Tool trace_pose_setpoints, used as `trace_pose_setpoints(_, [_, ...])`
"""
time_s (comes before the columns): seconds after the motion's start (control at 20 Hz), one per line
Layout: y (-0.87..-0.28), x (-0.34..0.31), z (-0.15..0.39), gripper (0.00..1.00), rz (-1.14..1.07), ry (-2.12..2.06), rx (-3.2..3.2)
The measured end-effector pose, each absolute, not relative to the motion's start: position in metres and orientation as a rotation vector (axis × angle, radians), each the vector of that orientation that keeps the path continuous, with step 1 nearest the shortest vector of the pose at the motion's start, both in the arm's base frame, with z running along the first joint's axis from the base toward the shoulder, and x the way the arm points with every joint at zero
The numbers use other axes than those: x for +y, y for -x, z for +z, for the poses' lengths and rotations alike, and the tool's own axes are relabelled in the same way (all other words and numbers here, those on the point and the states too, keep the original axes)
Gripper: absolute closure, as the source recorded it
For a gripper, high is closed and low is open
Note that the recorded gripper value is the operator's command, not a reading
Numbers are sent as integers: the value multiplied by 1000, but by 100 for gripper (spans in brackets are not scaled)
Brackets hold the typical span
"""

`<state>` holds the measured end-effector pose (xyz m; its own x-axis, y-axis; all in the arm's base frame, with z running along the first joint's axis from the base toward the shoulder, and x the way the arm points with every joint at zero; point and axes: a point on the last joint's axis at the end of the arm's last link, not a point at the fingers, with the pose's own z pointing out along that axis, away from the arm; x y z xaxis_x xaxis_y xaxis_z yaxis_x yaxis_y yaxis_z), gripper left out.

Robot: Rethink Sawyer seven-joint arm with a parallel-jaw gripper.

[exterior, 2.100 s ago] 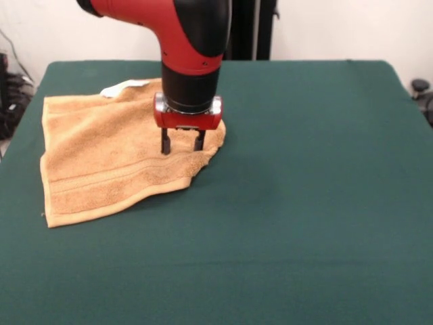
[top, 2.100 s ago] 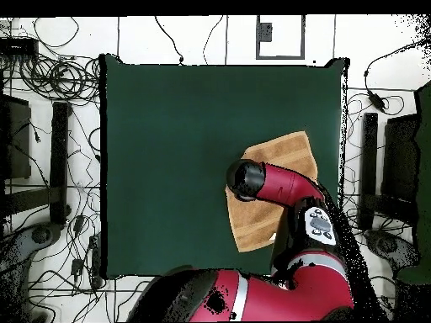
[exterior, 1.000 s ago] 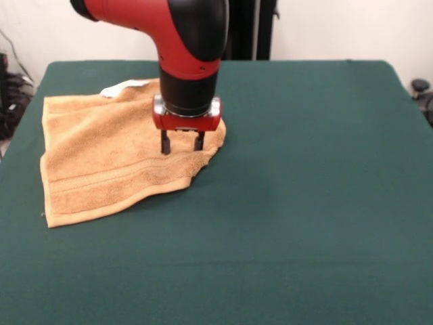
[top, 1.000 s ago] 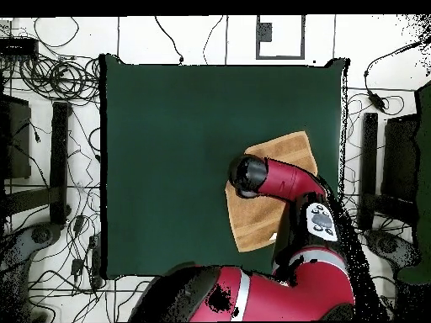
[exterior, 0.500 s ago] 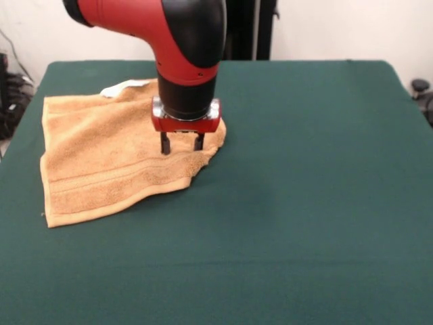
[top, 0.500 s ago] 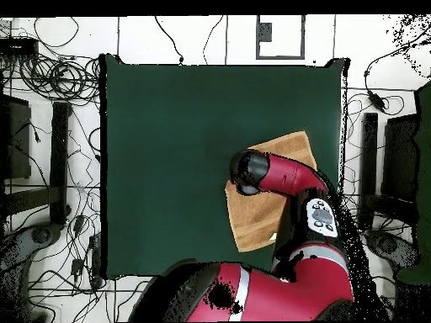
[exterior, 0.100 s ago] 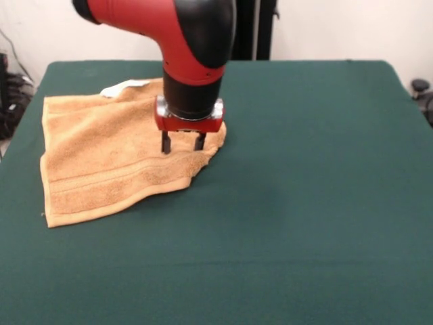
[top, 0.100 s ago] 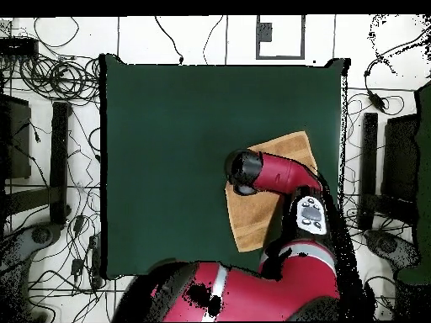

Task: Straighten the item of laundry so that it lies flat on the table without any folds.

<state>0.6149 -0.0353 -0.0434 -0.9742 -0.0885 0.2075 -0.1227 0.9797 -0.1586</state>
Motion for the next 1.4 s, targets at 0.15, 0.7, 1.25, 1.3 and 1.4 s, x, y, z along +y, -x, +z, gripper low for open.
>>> trace_pose_setpoints(0.15, [-615, -29, -43, 0, 313, -202, -2915])
trace_pose_setpoints(0.7, [-619, -24, -44, 0, 399, -257, -2882])
trace_pose_setpoints(1.25, [-624, -28, -44, 0, 403, -249, -2879])
trace_pose_setpoints(1.3, [-624, -29, -44, 0, 403, -250, -2880])
trace_pose_setpoints(1.4, [-624, -29, -44, 0, 399, -246, -2882])
